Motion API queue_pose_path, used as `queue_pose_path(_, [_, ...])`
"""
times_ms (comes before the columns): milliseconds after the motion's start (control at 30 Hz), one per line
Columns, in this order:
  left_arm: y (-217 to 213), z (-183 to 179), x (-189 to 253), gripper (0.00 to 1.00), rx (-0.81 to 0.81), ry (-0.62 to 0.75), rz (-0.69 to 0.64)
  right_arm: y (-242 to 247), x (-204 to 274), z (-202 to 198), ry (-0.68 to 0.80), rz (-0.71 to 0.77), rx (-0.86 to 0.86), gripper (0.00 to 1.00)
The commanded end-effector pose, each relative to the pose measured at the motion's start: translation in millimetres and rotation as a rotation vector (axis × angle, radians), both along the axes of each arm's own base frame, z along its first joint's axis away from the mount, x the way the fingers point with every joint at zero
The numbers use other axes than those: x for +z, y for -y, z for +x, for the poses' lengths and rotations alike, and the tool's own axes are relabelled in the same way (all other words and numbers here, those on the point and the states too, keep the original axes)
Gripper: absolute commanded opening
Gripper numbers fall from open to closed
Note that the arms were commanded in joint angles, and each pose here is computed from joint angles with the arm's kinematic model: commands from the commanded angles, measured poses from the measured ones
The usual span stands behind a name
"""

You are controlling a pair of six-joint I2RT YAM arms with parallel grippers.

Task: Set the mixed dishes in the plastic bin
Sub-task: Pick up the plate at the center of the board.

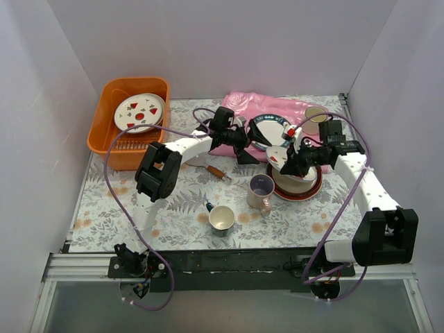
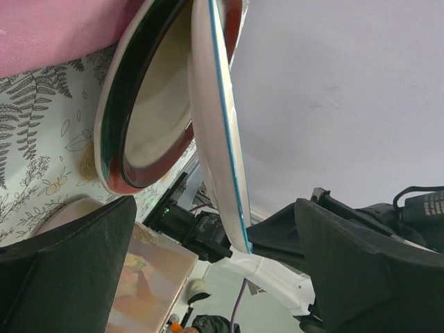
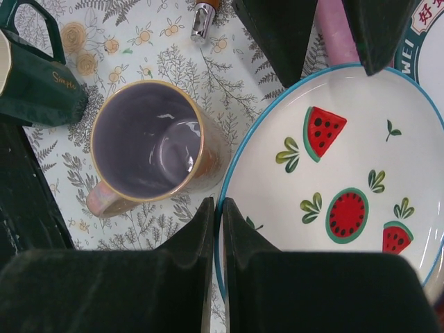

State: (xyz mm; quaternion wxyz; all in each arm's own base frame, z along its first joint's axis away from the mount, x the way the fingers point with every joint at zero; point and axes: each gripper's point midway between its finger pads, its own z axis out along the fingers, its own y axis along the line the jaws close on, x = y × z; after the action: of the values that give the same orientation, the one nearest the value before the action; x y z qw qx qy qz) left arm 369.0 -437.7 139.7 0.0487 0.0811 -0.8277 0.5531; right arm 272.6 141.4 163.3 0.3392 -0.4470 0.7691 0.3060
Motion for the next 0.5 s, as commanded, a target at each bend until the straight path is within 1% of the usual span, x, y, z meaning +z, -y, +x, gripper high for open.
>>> queue_pose_path(0, [11,-6,24,0.98,-0.04,0.023,-0.047,-14,32,27,0.15,0.046,0.044,0.01])
queue_pose_path(133, [13,-4,21,0.96,-0.038,0.019,-0.045,-21,31,29,0.152,0.041,0.064,0.01])
queue_pose_path(167, [14,-4,21,0.94,-0.038,0.018,-0.045,-22,31,29,0.15,0.04,0.067,0.01])
queue_pose_path(333, [15,-5,19,0.89,-0.042,0.01,-0.045,-30,34,30,0.161,0.038,0.091,0.01])
queue_pose_path(467, [17,-7,17,0.82,-0.05,0.005,-0.047,-35,35,34,0.166,0.035,0.102,0.01])
